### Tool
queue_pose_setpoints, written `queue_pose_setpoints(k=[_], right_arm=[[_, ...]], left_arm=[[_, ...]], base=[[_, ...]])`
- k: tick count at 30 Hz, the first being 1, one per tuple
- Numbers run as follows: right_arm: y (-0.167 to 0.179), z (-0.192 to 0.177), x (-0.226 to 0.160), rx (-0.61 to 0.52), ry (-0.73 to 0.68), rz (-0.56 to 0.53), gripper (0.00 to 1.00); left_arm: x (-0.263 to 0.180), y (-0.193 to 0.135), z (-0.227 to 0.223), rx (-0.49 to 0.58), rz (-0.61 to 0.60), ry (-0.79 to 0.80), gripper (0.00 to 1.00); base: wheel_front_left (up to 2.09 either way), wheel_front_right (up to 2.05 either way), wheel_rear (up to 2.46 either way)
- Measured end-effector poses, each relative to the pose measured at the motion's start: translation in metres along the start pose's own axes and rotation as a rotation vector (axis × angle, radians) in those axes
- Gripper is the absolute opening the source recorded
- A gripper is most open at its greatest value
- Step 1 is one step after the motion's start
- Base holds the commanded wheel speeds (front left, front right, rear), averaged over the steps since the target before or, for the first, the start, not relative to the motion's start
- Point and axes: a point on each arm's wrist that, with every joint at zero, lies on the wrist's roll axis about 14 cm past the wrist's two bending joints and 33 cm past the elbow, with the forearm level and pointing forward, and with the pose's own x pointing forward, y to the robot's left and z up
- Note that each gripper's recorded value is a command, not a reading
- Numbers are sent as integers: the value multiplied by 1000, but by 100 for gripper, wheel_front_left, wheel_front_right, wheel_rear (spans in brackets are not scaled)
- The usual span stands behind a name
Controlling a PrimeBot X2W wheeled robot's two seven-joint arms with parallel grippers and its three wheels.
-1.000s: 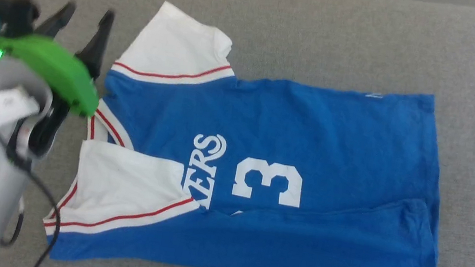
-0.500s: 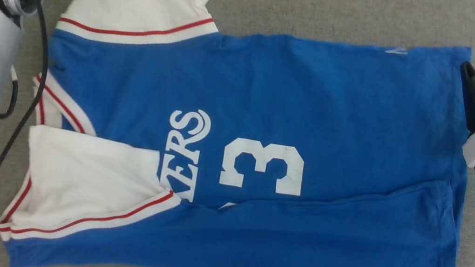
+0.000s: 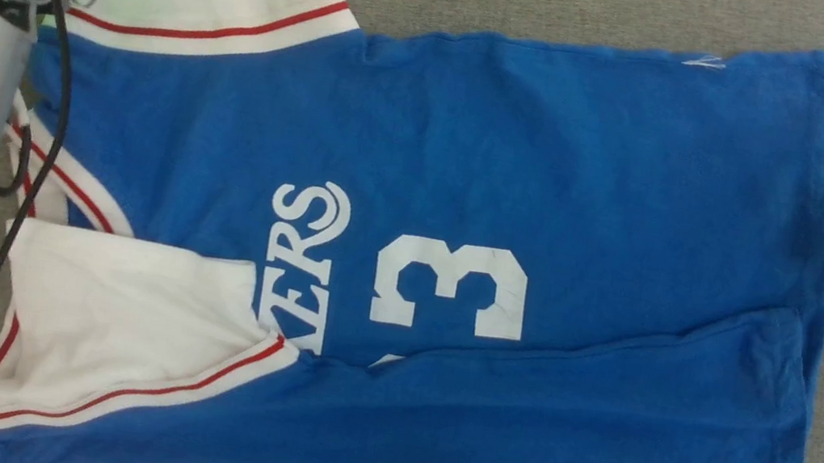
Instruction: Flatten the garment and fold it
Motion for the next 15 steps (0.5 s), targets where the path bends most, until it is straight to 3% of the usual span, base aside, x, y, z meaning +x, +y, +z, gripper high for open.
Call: queue_pose_setpoints(k=[9,15], right_arm=[[16,6,-9,-85,53,6,100],[20,12,1,-220,143,-7,100]], left_arm=[[-46,-11,35,-67,-128,-292,0],[-86,-9,48,-68,-158,-450,0]], base=[[0,0,0],[0,0,0]])
